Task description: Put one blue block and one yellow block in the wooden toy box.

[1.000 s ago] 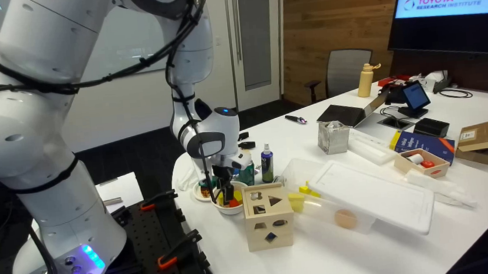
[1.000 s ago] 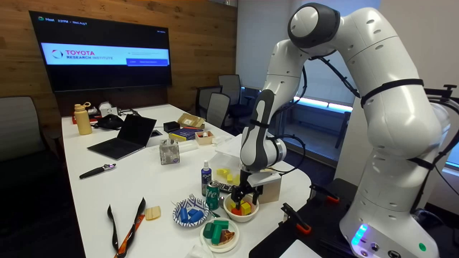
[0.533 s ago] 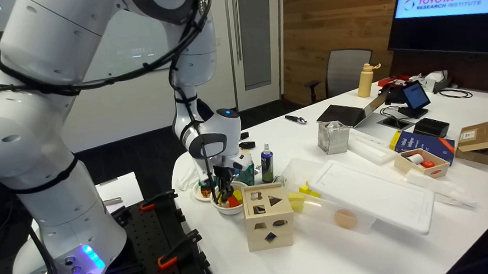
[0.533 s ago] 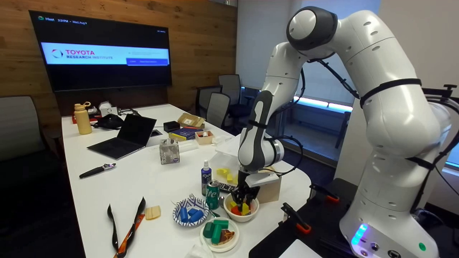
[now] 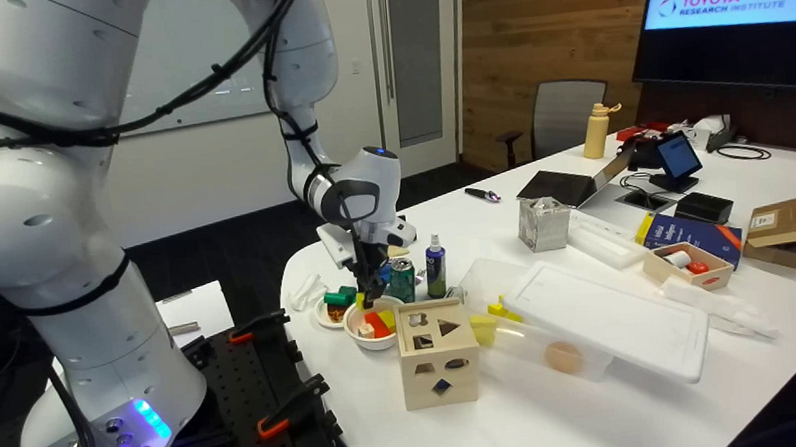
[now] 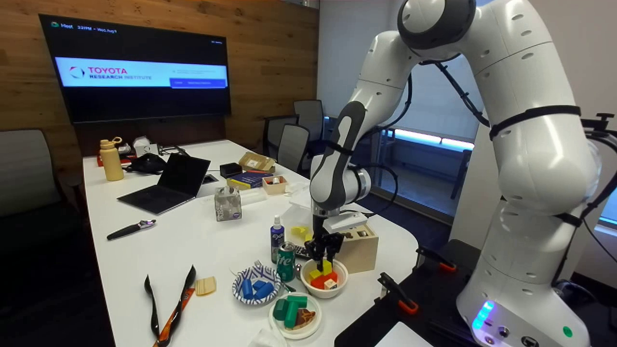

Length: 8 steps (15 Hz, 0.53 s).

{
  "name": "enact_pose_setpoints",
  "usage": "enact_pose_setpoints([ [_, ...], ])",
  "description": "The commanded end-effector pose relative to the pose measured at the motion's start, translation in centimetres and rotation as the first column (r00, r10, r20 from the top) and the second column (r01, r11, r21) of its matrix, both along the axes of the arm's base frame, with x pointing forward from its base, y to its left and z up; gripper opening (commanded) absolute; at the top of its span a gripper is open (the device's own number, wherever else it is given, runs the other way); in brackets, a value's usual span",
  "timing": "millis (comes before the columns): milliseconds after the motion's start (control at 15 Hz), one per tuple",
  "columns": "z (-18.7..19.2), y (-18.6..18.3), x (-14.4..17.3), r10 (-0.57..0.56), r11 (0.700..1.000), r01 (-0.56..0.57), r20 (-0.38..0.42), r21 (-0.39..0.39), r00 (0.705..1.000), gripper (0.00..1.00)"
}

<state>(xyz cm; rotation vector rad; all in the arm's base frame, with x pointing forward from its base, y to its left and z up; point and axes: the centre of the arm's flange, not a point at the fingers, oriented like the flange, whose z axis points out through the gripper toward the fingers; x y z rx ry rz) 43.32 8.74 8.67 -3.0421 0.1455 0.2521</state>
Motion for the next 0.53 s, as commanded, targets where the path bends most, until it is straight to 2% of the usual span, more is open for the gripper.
enact_pose_setpoints([
  [0,5.8,0.0,1.4,0.008,0.996,-0.009,-0.015,-0.084,1.0,0.11],
  [200,9.0,-2.6,1.4,-0.014,0.996,0.019,0.046,-0.089,0.999,0.11],
  [467,12.1,-6.8,0.5,-0.098,0.987,0.114,0.134,-0.117,0.986,0.11],
])
